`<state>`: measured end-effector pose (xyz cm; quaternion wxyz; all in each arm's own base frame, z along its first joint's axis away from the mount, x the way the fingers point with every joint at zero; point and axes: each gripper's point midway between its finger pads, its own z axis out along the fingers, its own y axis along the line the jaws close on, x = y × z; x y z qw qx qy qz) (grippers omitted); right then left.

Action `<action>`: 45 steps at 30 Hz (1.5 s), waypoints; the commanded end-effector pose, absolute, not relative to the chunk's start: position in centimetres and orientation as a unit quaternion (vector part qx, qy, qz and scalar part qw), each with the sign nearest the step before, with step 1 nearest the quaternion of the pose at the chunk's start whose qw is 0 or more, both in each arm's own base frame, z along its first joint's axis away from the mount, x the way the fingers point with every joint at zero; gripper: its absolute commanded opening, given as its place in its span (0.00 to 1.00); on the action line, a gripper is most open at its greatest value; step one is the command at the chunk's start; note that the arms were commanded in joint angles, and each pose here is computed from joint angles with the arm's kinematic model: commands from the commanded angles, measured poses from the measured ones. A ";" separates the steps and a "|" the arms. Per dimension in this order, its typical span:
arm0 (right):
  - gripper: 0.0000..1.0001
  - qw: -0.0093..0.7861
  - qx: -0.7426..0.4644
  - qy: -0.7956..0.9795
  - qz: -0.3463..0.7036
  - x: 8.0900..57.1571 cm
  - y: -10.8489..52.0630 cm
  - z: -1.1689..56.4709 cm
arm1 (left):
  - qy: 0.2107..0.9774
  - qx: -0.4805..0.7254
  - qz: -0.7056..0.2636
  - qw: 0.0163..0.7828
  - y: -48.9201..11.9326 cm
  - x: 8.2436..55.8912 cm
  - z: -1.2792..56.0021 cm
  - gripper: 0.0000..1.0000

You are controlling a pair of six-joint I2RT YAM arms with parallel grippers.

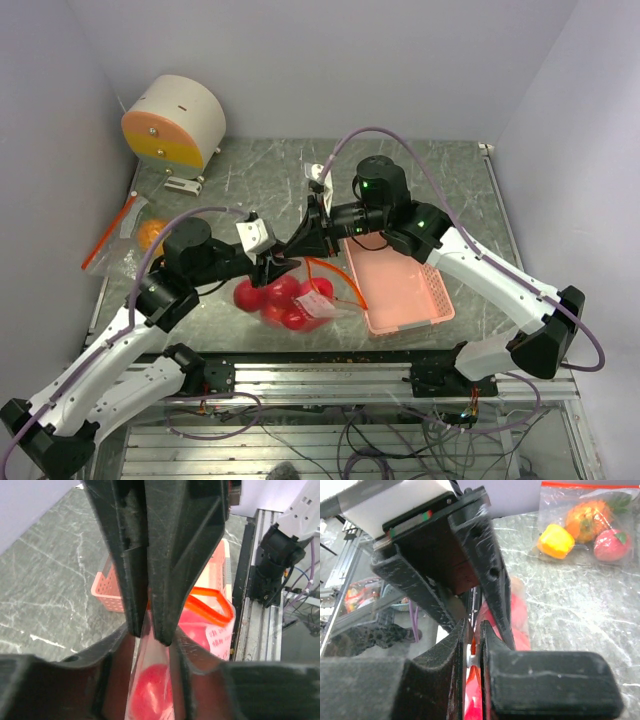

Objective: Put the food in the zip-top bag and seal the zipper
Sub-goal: Adjust the zipper food storage bag at the center of the board, then zip the zipper food storage bag at the center of the board.

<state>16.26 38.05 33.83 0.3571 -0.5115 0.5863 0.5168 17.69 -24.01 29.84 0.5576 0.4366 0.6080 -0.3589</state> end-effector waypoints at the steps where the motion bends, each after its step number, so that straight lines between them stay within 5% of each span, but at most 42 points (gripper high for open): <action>1: 0.00 0.373 -0.524 0.563 0.519 15.9 38.0 34.8 | 0.575 0.447 -0.382 0.568 -25.1 17.6 32.1 0.30; 4: 0.00 0.376 -0.520 0.566 0.518 16.1 38.0 35.0 | 0.586 0.446 -0.394 0.550 -25.4 17.4 31.5 0.07; 10: 0.00 0.428 -0.482 0.600 0.473 18.5 37.5 35.5 | 0.571 0.437 -0.395 0.572 -24.2 16.0 32.9 0.07; 18: 0.55 0.548 -0.468 0.542 0.431 18.6 34.3 38.6 | 0.615 0.394 -0.371 0.573 -22.7 16.7 31.9 0.07; 22: 0.64 0.551 -0.520 0.466 0.457 15.5 33.9 38.4 | 0.611 0.391 -0.379 0.575 -22.7 16.2 31.8 0.07; 33: 0.66 0.532 -0.508 0.459 0.498 16.7 36.8 38.7 | 0.601 0.389 -0.383 0.584 -22.5 15.9 32.3 0.07; 45: 0.42 0.468 -0.515 0.445 0.563 15.4 38.5 38.7 | 0.608 0.386 -0.375 0.583 -22.2 15.9 32.2 0.07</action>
